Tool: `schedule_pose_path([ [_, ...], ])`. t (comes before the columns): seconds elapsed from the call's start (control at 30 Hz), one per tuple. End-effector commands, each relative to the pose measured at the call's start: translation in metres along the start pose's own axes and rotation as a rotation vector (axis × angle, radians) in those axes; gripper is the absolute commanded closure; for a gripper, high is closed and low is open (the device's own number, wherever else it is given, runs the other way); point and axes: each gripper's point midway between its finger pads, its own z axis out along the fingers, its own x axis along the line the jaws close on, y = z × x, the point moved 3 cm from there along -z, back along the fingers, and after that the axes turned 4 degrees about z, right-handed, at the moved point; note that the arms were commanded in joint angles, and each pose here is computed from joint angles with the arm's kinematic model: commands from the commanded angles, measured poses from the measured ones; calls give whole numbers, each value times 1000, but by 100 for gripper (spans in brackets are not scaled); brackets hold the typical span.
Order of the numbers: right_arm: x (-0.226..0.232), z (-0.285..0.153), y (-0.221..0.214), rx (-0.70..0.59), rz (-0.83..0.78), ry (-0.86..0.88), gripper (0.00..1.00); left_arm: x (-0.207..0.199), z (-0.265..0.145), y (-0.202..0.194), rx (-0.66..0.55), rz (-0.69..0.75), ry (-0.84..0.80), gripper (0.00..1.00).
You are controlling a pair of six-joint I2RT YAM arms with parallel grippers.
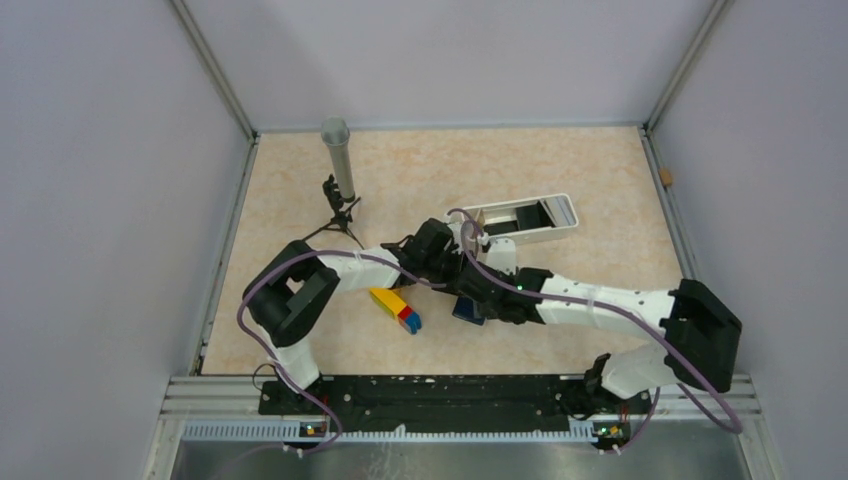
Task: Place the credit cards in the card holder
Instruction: Close the card holder at the center of the board.
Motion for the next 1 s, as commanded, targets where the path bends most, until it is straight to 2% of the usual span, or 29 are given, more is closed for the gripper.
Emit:
schedule_pose_path([
  [0.0,-2,-8,10,-26,74,147,52,14,-9,-6,-7,35,93,46],
  [0.27,-41,6,17,-18,213,316,44,11,-27,15,-100,34,153,39],
  [0.43,-53,21,19,-24,242,373,41,-2,-24,20,-96,25,84,21],
  [0.5,-53,27,18,-20,261,404,40,-11,-19,21,-88,33,42,17],
  [0.67,-46,32,10,8,297,476,44,-17,-4,15,-35,53,45,14],
  [0.83,-46,37,4,15,323,483,45,-19,-3,11,-31,72,39,13],
  [0.97,-46,40,1,27,331,480,45,-9,1,8,1,81,122,13],
])
